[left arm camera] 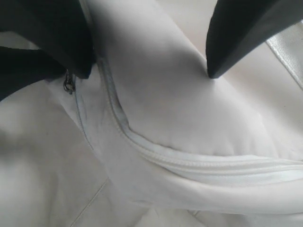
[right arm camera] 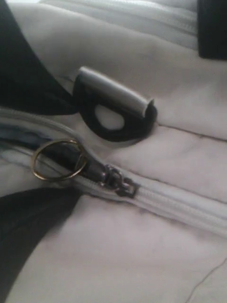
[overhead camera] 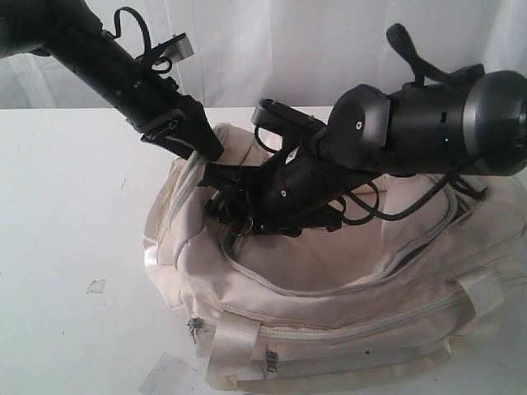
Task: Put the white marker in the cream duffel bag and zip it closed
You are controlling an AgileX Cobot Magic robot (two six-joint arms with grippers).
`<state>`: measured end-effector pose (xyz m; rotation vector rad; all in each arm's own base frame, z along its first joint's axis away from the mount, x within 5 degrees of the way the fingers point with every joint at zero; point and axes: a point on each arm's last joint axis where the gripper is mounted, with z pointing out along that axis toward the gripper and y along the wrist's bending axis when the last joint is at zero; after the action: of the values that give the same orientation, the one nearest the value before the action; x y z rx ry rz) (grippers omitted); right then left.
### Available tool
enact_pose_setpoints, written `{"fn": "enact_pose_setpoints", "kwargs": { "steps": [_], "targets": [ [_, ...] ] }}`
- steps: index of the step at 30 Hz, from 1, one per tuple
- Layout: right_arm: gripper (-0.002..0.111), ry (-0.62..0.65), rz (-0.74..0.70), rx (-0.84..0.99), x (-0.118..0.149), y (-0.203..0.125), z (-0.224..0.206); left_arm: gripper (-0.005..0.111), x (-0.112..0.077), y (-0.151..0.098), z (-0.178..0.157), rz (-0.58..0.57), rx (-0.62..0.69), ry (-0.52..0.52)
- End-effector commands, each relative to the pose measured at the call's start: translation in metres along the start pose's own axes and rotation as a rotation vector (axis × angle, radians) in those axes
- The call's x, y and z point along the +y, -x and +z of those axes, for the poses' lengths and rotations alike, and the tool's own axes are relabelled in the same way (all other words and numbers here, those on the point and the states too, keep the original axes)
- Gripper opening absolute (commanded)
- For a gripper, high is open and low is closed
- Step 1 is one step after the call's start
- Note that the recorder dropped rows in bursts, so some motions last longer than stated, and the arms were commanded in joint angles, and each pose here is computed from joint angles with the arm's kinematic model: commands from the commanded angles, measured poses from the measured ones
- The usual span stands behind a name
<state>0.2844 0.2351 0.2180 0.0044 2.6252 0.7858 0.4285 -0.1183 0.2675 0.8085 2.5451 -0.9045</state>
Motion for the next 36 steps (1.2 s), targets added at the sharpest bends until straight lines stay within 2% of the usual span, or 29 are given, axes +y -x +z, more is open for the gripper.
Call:
{"fn": "enact_pose_setpoints", "kwargs": {
  "steps": [1, 2, 3, 4, 10, 18, 20, 26, 31, 36],
  "targets": [
    [0.021, 0.006, -0.007, -0.017, 0.001, 0.004, 0.001, 0.07, -0.003, -0.001, 0.001, -0.008, 0.013, -0.024],
    [0.008, 0.006, -0.007, -0.017, 0.001, 0.004, 0.001, 0.07, -0.002, -0.001, 0.002, -0.007, 0.015, -0.022],
    [0.001, 0.006, -0.012, -0.017, 0.001, 0.004, 0.001, 0.07, -0.002, -0.001, 0.002, -0.007, 0.015, -0.022],
    [0.0, 0.006, -0.015, -0.017, 0.001, 0.004, 0.001, 0.07, -0.002, -0.001, 0.002, -0.007, 0.015, -0.022],
    [0.0, 0.013, -0.049, -0.016, 0.003, 0.004, -0.004, 0.07, -0.002, -0.001, 0.002, -0.007, 0.016, -0.02],
    [0.0, 0.041, -0.145, 0.068, 0.014, -0.005, -0.043, 0.07, -0.002, -0.001, 0.002, -0.005, 0.017, -0.016],
    [0.0, 0.029, -0.187, 0.087, 0.012, -0.007, -0.043, 0.07, -0.002, -0.001, 0.002, -0.005, 0.015, -0.015],
    [0.0, 0.038, -0.189, 0.032, 0.013, -0.003, -0.042, 0.07, -0.004, 0.001, -0.001, -0.006, -0.008, -0.016],
    [0.0, 0.057, -0.188, -0.074, 0.016, 0.007, -0.042, 0.073, -0.009, 0.008, -0.012, 0.011, -0.078, 0.026],
    [0.0, 0.055, -0.191, -0.068, 0.016, 0.006, -0.042, 0.077, -0.01, 0.016, -0.019, 0.058, -0.161, 0.085]
  ]
}}
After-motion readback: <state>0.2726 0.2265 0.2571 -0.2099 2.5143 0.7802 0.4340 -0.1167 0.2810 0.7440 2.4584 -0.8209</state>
